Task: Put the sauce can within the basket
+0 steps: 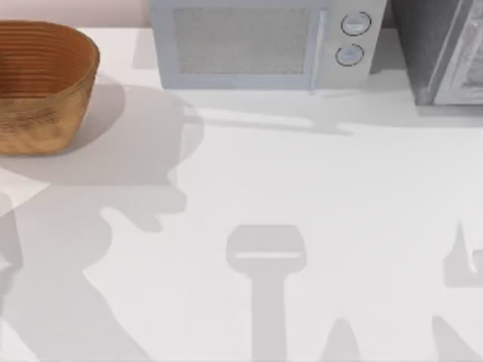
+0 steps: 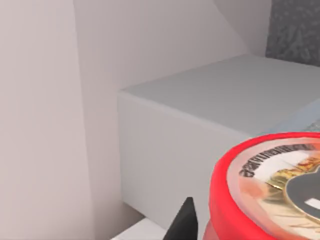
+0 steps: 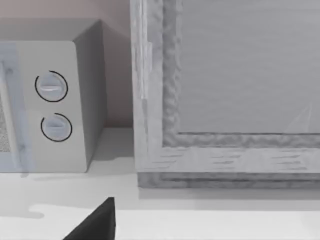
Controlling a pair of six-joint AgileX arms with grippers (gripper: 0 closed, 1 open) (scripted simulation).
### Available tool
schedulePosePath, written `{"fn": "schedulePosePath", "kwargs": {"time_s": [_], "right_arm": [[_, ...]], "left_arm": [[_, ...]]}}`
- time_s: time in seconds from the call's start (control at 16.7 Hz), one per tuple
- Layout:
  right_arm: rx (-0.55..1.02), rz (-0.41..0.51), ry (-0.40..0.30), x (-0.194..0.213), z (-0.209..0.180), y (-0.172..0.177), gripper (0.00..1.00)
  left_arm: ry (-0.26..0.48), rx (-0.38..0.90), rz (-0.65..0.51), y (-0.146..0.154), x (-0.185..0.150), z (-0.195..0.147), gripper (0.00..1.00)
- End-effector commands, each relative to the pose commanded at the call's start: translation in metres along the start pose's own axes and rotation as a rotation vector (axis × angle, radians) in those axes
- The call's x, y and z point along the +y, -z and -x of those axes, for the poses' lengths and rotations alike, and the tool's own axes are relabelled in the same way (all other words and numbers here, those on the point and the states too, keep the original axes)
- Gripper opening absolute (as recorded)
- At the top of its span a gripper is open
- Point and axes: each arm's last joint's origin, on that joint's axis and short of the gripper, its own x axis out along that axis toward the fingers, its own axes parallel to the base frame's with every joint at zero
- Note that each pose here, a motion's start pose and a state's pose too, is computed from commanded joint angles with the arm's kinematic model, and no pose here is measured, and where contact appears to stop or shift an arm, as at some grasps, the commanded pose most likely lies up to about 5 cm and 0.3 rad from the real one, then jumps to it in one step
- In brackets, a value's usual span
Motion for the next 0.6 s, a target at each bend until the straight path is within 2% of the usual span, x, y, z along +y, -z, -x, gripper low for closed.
{"fn": "schedulePosePath", "kwargs": {"time_s": [0.36,0.6], "right_arm": [[0.0,0.0,0.0,0.0,0.0,0.0,1.0],[0.0,0.0,0.0,0.0,0.0,0.0,1.0]], "left_arm": [[-0.001,0.0,0.002,0.021,0.0,-0.056,0.0],[-0.002,0.0,0.001,0.022,0.0,-0.057,0.0]]}}
